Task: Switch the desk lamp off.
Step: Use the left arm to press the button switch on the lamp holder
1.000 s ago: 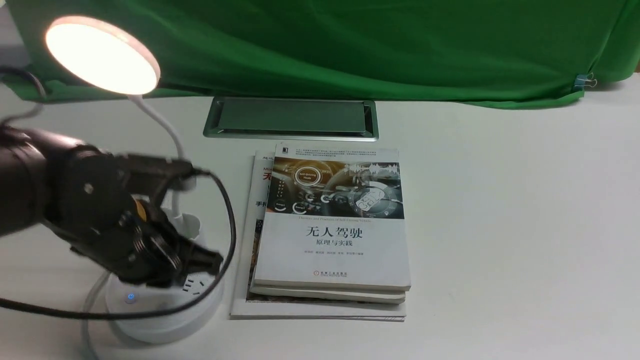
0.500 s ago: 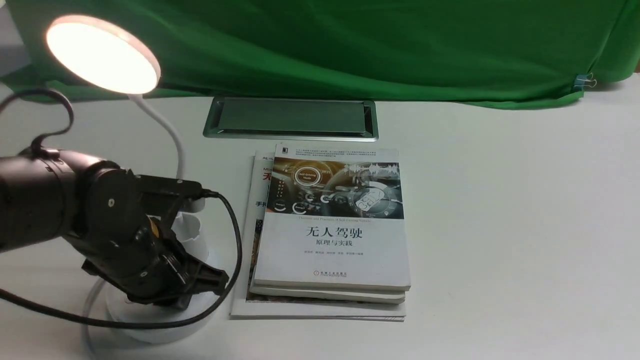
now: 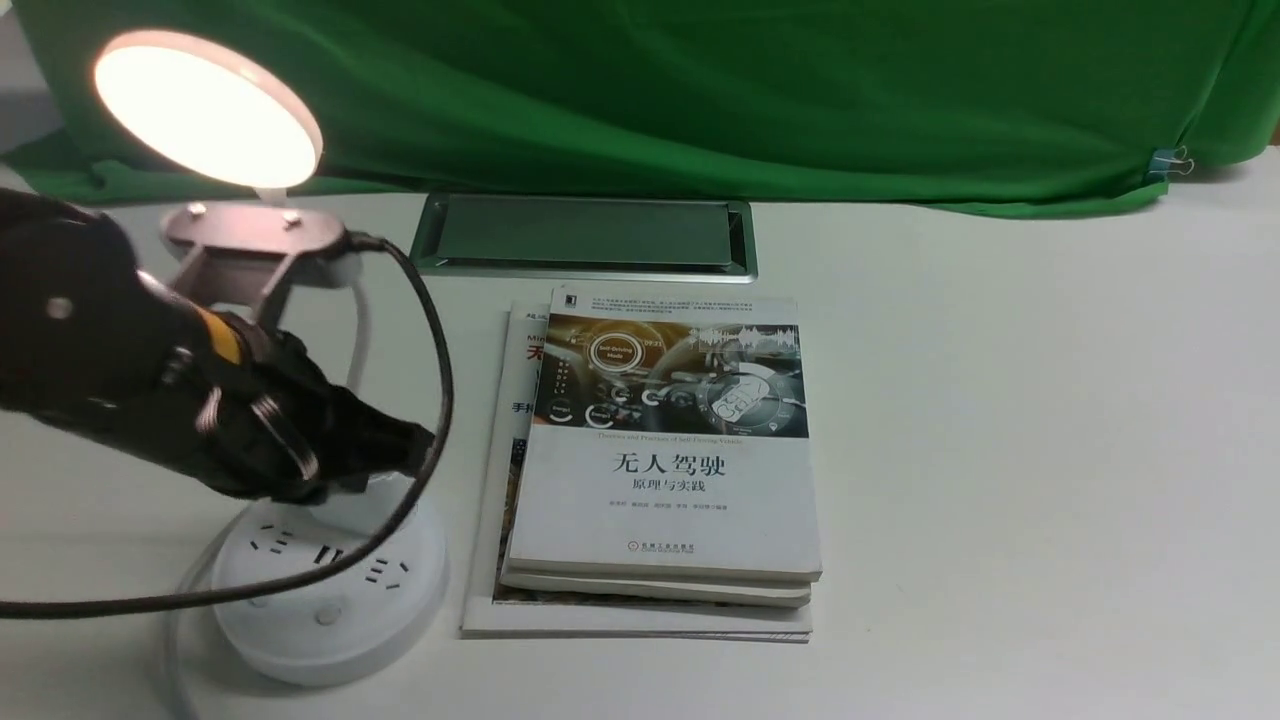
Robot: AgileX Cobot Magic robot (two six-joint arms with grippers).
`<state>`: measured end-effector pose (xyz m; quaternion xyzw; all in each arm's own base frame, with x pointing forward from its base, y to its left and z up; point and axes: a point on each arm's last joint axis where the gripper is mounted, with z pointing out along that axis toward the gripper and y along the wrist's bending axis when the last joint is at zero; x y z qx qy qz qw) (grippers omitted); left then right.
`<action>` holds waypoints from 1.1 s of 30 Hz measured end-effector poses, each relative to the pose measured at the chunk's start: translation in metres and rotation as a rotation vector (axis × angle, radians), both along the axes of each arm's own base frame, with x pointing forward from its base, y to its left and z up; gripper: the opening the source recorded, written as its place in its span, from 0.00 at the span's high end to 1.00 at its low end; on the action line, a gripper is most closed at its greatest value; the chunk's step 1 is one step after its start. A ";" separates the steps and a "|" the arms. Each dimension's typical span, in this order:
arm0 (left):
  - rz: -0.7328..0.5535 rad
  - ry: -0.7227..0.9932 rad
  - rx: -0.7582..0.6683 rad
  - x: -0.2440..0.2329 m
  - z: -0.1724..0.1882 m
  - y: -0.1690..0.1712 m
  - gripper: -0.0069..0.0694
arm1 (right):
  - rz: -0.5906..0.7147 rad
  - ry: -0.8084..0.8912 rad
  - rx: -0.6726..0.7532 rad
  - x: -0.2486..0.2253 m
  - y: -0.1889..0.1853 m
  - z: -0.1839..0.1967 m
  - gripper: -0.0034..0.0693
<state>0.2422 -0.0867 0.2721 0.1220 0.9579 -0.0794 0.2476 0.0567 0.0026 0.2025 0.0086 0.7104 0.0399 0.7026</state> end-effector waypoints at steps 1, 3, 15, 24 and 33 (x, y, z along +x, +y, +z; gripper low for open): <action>0.000 -0.001 0.000 -0.001 0.001 0.000 0.88 | 0.000 0.000 0.000 0.000 0.000 0.000 0.90; 0.000 0.011 0.003 -0.001 -0.001 0.000 0.88 | 0.000 0.000 0.000 0.000 0.000 0.000 0.90; 0.028 0.245 0.111 0.015 -0.084 -0.002 0.88 | 0.000 -0.001 0.000 0.000 0.000 0.000 0.90; 0.026 0.223 0.120 0.021 -0.090 -0.002 0.88 | 0.000 -0.001 0.000 0.000 0.000 0.000 0.90; 0.039 0.067 0.060 0.001 -0.042 0.004 0.88 | 0.000 -0.001 0.000 0.000 0.000 0.000 0.90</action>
